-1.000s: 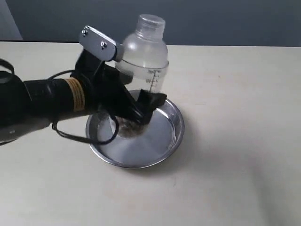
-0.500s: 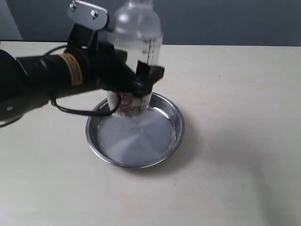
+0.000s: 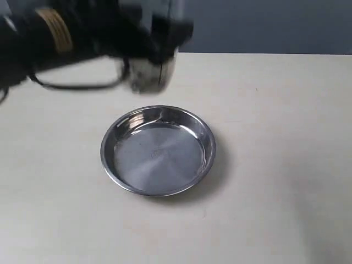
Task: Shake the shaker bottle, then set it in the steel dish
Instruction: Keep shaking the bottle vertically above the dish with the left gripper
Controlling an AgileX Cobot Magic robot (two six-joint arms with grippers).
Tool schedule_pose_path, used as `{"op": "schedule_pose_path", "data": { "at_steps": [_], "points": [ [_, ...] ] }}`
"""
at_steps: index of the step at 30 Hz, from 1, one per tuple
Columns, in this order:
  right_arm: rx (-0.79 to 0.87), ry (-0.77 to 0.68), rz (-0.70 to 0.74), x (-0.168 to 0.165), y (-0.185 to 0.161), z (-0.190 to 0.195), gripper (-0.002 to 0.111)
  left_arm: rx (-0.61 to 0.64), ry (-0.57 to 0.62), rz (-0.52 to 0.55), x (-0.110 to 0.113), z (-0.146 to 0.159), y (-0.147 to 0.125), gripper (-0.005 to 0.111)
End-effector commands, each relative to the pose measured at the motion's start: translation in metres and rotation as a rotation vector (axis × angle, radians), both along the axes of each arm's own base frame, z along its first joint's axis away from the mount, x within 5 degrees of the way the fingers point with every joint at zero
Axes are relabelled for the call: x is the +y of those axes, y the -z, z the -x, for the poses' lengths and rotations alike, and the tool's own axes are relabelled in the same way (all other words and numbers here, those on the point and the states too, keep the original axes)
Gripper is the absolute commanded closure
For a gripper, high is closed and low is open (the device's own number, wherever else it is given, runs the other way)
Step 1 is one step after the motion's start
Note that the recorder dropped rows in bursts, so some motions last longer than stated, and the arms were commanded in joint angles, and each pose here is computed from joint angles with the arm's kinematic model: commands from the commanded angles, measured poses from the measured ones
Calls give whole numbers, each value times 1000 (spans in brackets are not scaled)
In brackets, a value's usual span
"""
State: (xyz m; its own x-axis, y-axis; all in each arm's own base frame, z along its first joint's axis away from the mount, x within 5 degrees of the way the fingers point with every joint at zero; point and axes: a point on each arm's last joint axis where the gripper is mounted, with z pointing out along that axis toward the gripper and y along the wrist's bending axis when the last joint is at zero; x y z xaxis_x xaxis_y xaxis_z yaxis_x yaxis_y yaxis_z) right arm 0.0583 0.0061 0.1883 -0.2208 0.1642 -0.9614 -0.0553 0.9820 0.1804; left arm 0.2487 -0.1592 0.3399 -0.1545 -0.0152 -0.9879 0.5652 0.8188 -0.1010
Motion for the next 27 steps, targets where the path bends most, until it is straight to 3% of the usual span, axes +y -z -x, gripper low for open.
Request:
{"op": "schedule_pose_path", "data": {
  "at_steps": [1, 2, 4, 5, 6, 7, 9, 10, 11, 12, 13, 14, 15, 16, 17, 18, 19, 20, 21, 23, 25, 27],
  "points": [
    [-10, -2, 12, 0, -1, 0, 109, 250, -25, -54, 0, 1, 73, 106],
    [-10, -2, 12, 0, -1, 0, 109, 307, -24, -59, 1, 3, 99, 106],
    [-10, -2, 12, 0, -1, 0, 109, 247, 7, 10, 0, 6, 97, 106],
    [-10, -2, 12, 0, -1, 0, 109, 142, 40, 51, -1, 8, 75, 106],
    [-10, -2, 12, 0, -1, 0, 109, -72, 71, 91, 0, 13, 17, 106],
    [-12, -2, 11, 0, -1, 0, 109, -106, 58, 91, 2, 14, 1, 106],
    [-12, -2, 11, 0, -1, 0, 109, 86, 15, -18, 3, 11, 37, 106],
    [-12, -2, 11, 0, -1, 0, 109, 238, 20, -90, 0, 10, 95, 106],
    [-12, -2, 11, 0, -1, 0, 109, 252, 28, -82, -1, 10, 106, 106],
    [-12, -2, 11, 0, -1, 0, 109, 135, 44, -10, -1, 8, 80, 106],
    [-12, -2, 11, 0, -1, 0, 109, -48, 58, 33, -1, 9, 31, 106],
    [-12, -2, 11, 0, -1, 0, 109, -151, 46, 27, 1, 10, -3, 106],
    [-12, -2, 11, 0, -1, 0, 109, -119, 13, 35, 3, 8, -13, 106],
    [-12, -2, 11, 0, -1, 0, 109, 22, -6, 4, 1, 5, 14, 106],
    [-12, -2, 11, 0, -1, 0, 109, 199, -6, -58, -4, 3, 70, 106],
    [-10, -2, 12, 0, -1, 0, 109, 283, -1, -79, -6, 3, 106, 106],
    [-8, -2, 12, 0, 0, 0, 109, 245, 17, -29, -7, 4, 106, 106],
    [-8, -2, 12, 0, 0, 0, 109, 122, 42, 42, -8, 5, 78, 106],
    [-8, -2, 12, 0, 0, 0, 109, -79, 69, 81, -8, 8, 26, 106],
    [-8, -2, 12, 0, 0, 0, 109, -200, 48, 67, -4, 10, -20, 106],
    [-8, -2, 12, 0, 0, 0, 109, -82, 16, 23, -3, 5, -11, 106],
    [-8, -2, 12, 0, 0, 0, 109, 152, 4, -43, -9, 0, 50, 106]
  ]
}}
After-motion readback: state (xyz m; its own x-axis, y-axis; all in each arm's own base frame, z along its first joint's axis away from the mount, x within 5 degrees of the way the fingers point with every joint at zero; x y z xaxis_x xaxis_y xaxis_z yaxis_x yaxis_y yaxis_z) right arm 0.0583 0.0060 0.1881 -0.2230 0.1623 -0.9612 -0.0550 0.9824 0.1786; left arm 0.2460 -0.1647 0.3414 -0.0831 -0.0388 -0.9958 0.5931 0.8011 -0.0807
